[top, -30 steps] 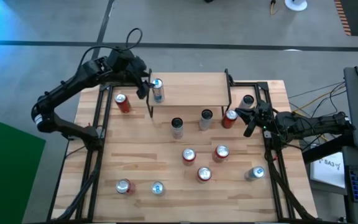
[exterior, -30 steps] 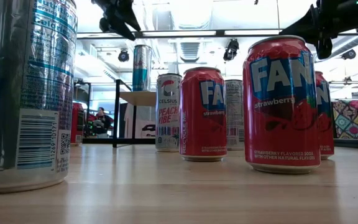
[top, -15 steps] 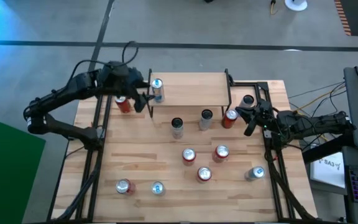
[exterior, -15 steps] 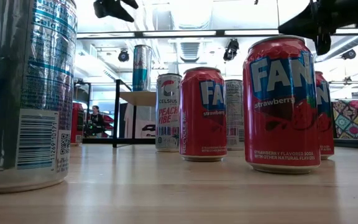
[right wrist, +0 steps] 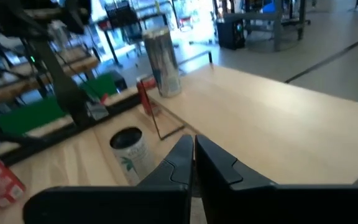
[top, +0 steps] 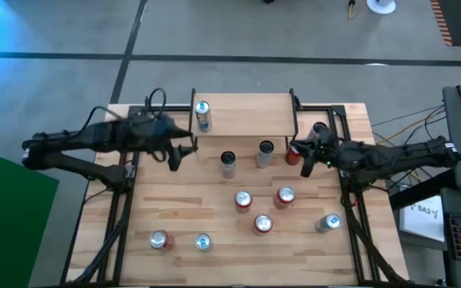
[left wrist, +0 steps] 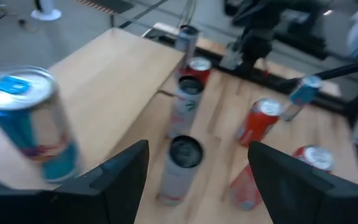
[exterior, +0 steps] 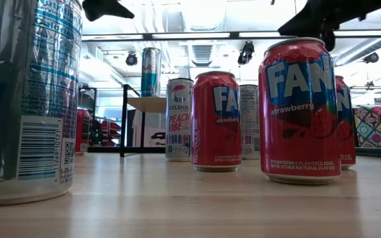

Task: Place canned beverage on shelf
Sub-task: Put the middle right red soda can on the shelf

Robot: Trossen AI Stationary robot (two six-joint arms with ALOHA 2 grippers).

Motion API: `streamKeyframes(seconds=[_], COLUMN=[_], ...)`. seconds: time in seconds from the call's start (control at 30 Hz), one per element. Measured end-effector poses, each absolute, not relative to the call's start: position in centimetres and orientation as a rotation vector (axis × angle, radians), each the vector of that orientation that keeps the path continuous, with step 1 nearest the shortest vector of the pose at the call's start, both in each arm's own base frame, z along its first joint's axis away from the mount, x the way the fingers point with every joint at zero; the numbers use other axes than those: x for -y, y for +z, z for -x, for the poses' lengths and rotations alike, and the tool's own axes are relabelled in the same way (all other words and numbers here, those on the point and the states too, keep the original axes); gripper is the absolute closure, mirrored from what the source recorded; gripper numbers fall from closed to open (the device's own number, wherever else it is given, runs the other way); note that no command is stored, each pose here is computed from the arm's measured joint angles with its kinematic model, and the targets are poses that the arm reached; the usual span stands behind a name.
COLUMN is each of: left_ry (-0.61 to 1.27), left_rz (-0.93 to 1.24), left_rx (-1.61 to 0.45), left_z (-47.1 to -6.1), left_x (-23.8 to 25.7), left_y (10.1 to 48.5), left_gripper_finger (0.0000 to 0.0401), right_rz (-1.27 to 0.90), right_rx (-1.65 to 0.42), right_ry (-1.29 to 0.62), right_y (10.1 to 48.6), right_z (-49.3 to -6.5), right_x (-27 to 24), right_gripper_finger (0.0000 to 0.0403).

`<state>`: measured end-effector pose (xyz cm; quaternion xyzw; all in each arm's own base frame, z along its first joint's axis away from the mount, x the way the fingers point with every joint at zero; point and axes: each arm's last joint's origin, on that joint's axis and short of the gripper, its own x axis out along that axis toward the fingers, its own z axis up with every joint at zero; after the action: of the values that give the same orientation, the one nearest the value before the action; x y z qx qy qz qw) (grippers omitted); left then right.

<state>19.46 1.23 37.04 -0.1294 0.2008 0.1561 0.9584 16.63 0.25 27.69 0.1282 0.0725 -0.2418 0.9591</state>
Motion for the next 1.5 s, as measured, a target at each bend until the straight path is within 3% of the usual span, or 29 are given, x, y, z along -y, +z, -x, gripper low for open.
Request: streamKeyframes(seconds=[0.73,1.13,1.5], left_ry=[0.208,0.149,0.102], left_rz=[0.36,0.405,0.42], left_rx=[-0.336,-0.325,-0.351], left_z=[-19.8,-19.9,-20.6], left_x=[5.1,7.3,9.1], left_y=[30.5,29.8,29.1], left_gripper_finger=[0.014,0.014,0.014], right_rz=[-0.368,-0.467,-0.489], right_rx=[-0.395,-0.769,-0.974], right_ry=[-0.338,-0.358,-0.364], right_y=[29.5,29.3,30.5], right_z=[-21.9,-23.9,-24.9], right_x=[-1.4,-2.5,-5.6], right_gripper_finger=[0.0394,0.0394,0.0394])
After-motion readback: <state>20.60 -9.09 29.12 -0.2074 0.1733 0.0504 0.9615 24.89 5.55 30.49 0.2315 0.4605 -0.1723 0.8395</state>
